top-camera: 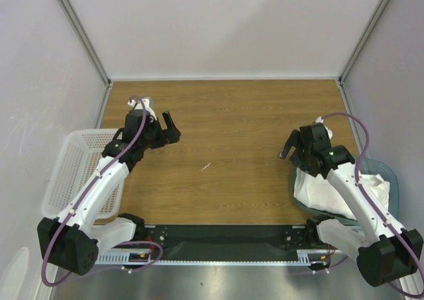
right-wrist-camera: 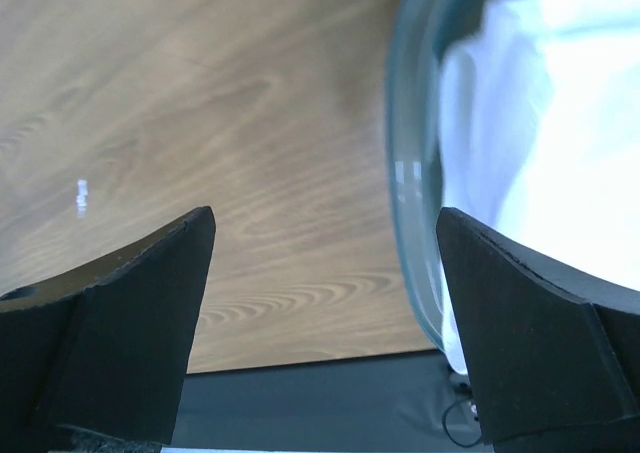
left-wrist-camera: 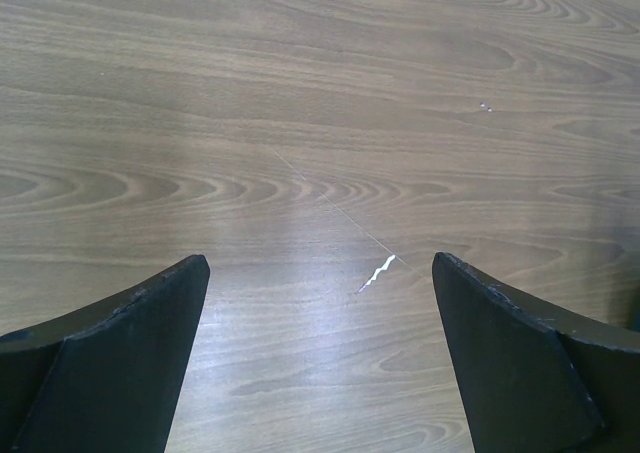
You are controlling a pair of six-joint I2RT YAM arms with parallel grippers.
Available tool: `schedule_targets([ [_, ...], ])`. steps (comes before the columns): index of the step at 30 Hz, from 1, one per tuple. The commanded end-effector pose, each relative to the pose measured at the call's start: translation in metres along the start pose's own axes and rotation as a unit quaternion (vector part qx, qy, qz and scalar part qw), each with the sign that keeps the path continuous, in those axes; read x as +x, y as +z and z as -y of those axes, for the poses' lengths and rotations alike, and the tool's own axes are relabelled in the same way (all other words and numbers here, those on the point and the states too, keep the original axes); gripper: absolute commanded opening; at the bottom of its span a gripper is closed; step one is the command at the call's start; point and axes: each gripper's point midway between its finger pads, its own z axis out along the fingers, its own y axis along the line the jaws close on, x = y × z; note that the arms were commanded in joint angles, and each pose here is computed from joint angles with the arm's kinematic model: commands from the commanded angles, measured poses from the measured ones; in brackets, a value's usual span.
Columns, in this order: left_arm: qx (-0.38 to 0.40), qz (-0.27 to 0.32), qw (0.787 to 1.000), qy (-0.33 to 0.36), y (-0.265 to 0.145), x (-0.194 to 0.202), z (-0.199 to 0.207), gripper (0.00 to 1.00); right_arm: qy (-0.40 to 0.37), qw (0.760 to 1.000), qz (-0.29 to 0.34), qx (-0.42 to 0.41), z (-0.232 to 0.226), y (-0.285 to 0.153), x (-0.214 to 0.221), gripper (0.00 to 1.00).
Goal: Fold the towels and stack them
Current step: Neatly place the folded towel into the bin
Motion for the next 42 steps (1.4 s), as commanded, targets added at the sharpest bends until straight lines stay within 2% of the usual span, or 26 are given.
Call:
schedule_targets([
  [1, 0.023, 0.03, 0.999, -0.001, -0.007, -0.017, 0.009, 1.0, 0.023, 0.999, -0.002, 0.034, 0.017, 0.003, 0.012, 0.97],
  [10, 0.021, 0.03, 0.999, -0.003, -0.006, -0.017, 0.008, 1.0, 0.014, 0.999, -0.012, 0.049, 0.019, 0.037, 0.021, 0.92],
  [13, 0.016, 0.03, 0.999, -0.003, -0.005, -0.017, 0.007, 1.0, 0.012, 0.999, -0.005, 0.038, 0.01, 0.045, 0.014, 0.83],
  [16, 0.01, 0.031, 0.999, -0.003, -0.005, -0.018, 0.005, 1.0, 0.013, 0.999, 0.003, 0.03, 0.001, 0.053, 0.007, 0.68],
  [17, 0.009, 0.033, 0.999, -0.003, -0.005, -0.019, 0.004, 1.0, 0.011, 0.999, 0.005, 0.03, 0.0, 0.055, 0.005, 0.6],
  [22, -0.002, 0.04, 0.999, -0.001, -0.005, -0.023, 0.0, 1.0, -0.001, 0.998, 0.006, 0.06, 0.003, 0.07, -0.001, 0.5],
  [25, -0.003, 0.041, 0.999, -0.004, -0.003, -0.025, -0.001, 1.0, -0.004, 0.996, 0.027, 0.084, 0.009, 0.078, -0.013, 0.43],
  [31, 0.003, 0.034, 0.999, -0.007, 0.003, -0.025, -0.002, 1.0, 0.022, 0.992, 0.08, 0.098, 0.017, 0.089, -0.066, 0.38],
  [35, 0.007, 0.029, 0.999, -0.01, 0.006, -0.025, -0.002, 1.0, 0.06, 0.985, 0.122, 0.105, 0.032, 0.096, -0.107, 0.27],
  [37, 0.006, 0.03, 0.999, -0.012, 0.007, -0.025, -0.004, 1.0, 0.083, 0.981, 0.132, 0.117, 0.047, 0.102, -0.121, 0.26],
  [39, 0.004, 0.031, 0.999, -0.014, 0.007, -0.027, -0.005, 1.0, 0.106, 0.976, 0.139, 0.128, 0.059, 0.106, -0.13, 0.27],
  [42, 0.014, 0.027, 0.999, -0.015, 0.007, -0.025, -0.002, 1.0, 0.145, 0.96, 0.166, 0.172, 0.087, 0.109, -0.146, 0.33],
])
